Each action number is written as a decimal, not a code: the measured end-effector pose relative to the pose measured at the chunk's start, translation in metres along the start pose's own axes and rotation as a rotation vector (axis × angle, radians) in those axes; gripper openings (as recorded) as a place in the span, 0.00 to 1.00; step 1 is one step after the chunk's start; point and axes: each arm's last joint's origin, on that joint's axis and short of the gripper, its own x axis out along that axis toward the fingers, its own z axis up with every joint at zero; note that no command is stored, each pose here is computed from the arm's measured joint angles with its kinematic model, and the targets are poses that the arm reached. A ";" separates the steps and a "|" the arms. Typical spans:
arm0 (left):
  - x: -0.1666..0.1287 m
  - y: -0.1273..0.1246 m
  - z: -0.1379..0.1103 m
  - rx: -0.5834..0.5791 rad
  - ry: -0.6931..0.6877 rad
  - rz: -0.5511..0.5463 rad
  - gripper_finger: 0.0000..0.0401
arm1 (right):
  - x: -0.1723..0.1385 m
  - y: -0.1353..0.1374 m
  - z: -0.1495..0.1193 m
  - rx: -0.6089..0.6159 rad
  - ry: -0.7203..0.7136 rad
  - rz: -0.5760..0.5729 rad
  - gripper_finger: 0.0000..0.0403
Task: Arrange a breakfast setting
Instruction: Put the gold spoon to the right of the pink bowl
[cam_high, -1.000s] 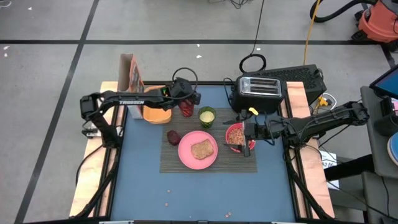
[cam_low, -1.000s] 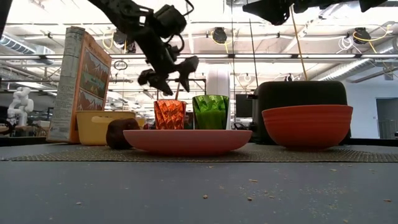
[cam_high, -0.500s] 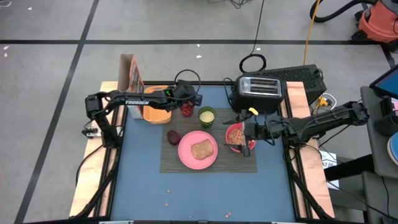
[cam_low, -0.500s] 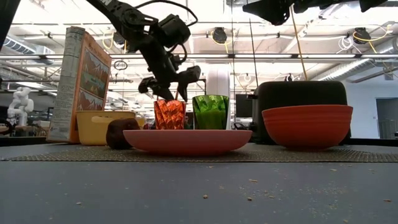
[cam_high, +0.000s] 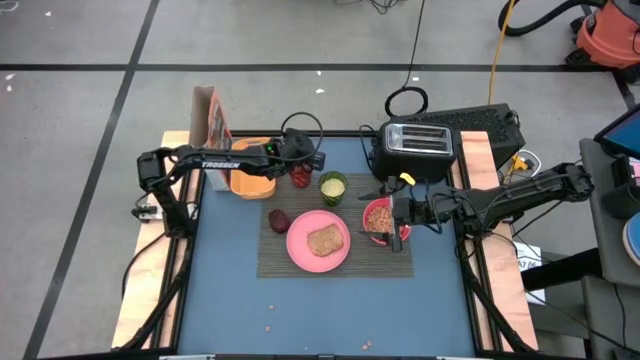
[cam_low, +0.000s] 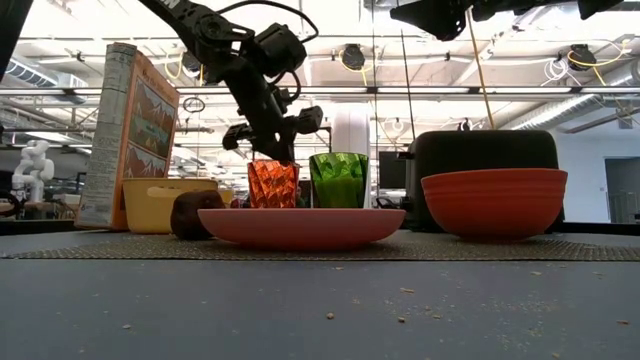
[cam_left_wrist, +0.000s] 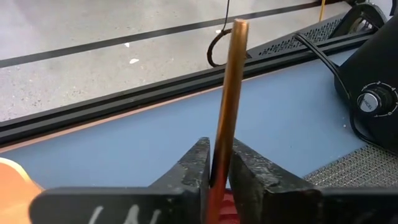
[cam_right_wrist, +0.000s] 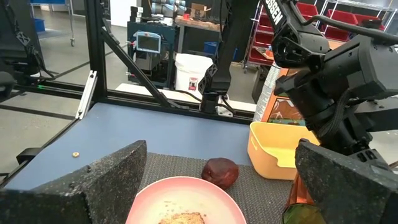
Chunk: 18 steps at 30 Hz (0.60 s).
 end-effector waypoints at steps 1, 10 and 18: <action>0.000 0.000 0.000 0.000 0.000 0.000 0.13 | 0.000 0.000 0.000 0.000 0.000 0.000 0.98; -0.004 -0.005 -0.004 0.014 0.003 -0.017 0.09 | 0.000 0.000 0.000 0.000 0.000 0.000 0.98; -0.021 -0.007 0.004 0.013 -0.015 -0.056 0.08 | 0.000 0.000 0.000 0.000 0.000 0.000 0.98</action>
